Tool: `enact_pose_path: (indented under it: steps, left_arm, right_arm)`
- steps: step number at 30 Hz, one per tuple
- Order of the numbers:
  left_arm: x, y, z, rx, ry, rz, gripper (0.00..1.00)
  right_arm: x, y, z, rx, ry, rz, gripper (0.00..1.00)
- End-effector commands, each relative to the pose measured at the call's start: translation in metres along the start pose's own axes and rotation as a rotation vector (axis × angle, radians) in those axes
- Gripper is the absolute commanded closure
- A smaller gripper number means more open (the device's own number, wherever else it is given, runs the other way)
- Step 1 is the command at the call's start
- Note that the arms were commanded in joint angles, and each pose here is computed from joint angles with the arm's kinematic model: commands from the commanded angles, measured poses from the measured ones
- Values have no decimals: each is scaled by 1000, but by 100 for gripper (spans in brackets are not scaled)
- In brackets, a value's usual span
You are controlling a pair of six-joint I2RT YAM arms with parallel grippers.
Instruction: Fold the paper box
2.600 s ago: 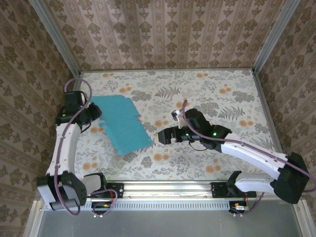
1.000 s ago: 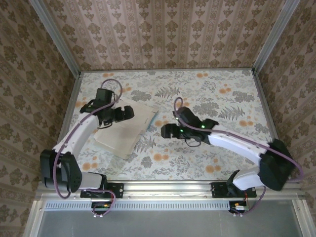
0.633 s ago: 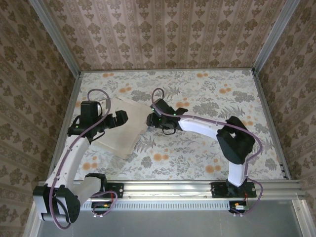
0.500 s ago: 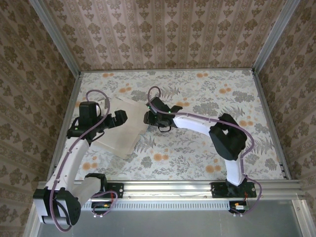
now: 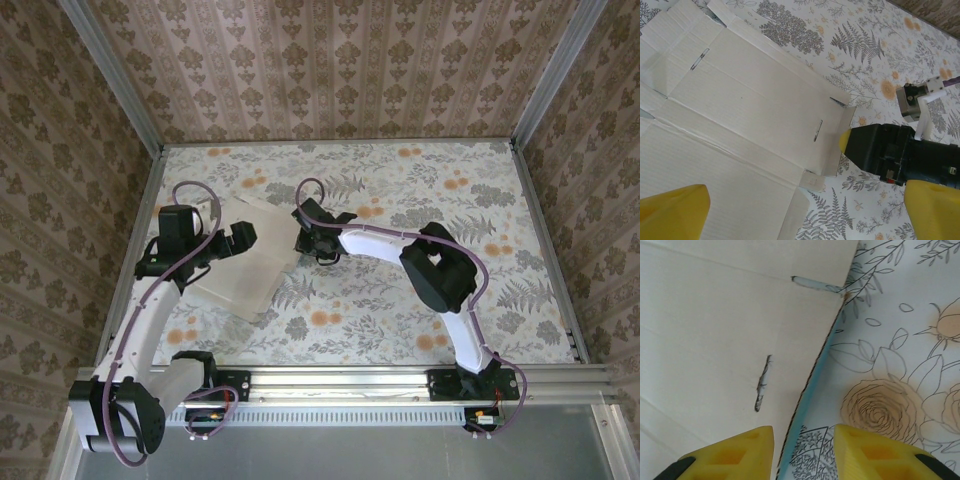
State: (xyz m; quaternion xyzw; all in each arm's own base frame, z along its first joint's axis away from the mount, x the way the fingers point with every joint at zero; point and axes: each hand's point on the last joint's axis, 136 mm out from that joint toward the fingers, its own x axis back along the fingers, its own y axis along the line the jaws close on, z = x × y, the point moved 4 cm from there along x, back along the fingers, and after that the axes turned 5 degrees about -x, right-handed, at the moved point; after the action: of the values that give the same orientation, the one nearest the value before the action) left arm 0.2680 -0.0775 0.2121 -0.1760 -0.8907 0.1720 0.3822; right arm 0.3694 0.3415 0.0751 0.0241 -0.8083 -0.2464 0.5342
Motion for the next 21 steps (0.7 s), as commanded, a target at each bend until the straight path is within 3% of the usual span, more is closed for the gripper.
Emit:
enact_pose_path:
  steps: [1, 12, 21]
  left_arm:
    - [2, 0, 0, -9, -15, 10, 0]
    - [-2, 2, 4, 7, 4, 12, 0]
    - [-6, 4, 10, 30, 40, 11, 0]
  right_arm:
    - [-5, -5, -6, -33, -18, 31, 65]
    - [-6, -13, -10, -33, -24, -25, 84]
    - [14, -29, -15, 27, -50, -47, 92]
